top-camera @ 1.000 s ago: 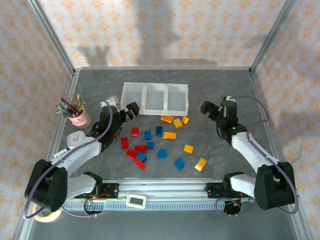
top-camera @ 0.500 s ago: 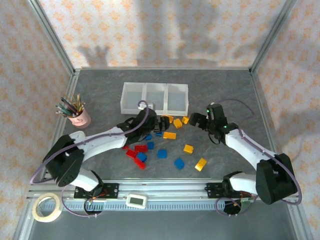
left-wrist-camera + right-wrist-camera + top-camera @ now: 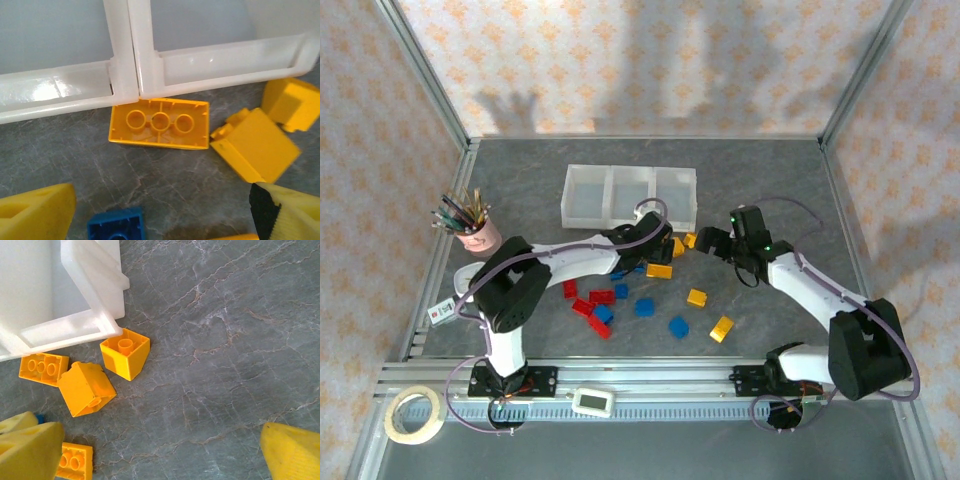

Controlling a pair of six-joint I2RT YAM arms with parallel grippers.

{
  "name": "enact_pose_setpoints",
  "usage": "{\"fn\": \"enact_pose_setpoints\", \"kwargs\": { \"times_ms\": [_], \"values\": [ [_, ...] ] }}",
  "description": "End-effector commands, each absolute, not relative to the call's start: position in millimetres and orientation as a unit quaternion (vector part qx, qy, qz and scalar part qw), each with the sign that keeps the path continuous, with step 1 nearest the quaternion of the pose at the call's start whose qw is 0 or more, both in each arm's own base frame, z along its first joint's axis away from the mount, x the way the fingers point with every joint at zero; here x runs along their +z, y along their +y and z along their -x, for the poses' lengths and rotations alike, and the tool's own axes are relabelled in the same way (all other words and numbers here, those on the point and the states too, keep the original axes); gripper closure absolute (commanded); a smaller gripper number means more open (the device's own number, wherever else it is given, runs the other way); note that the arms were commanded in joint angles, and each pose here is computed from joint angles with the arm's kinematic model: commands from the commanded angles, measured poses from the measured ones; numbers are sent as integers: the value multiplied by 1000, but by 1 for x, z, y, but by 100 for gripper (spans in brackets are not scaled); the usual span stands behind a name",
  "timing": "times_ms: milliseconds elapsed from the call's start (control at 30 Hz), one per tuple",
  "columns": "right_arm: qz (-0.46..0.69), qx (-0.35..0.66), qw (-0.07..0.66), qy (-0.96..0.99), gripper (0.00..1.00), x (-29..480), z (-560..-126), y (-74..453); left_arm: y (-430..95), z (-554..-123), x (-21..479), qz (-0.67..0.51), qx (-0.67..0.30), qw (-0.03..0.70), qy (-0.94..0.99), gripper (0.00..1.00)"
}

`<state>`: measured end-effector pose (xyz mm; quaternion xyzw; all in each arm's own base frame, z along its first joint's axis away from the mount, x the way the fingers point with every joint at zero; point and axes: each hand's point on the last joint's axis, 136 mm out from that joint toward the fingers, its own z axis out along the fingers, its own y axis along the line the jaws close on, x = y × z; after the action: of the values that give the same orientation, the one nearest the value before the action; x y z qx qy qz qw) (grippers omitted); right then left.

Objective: Sort the legos into containers by color
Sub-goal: Pick up the lego from the center of the table.

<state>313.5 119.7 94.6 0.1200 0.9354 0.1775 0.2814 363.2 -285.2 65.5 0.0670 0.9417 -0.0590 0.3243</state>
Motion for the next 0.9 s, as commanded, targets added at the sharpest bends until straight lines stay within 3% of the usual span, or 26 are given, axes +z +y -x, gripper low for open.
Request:
{"fn": "enact_pose_setpoints", "kwargs": {
  "times_ms": [0,367,667,867],
  "values": [
    [-119,173,281,936,0,100,-316,121,-275,-366,62,-93,-5,319,943,8],
    [-123,170,280,937,0,102,-318,120,-277,-386,41,-96,21,314,944,9],
    [-125,162,280,938,0,100,-318,117,-280,-406,35,-94,28,321,942,16],
    [-126,162,279,938,0,99,-319,118,-282,-410,33,-95,19,324,941,25]
  ]
}}
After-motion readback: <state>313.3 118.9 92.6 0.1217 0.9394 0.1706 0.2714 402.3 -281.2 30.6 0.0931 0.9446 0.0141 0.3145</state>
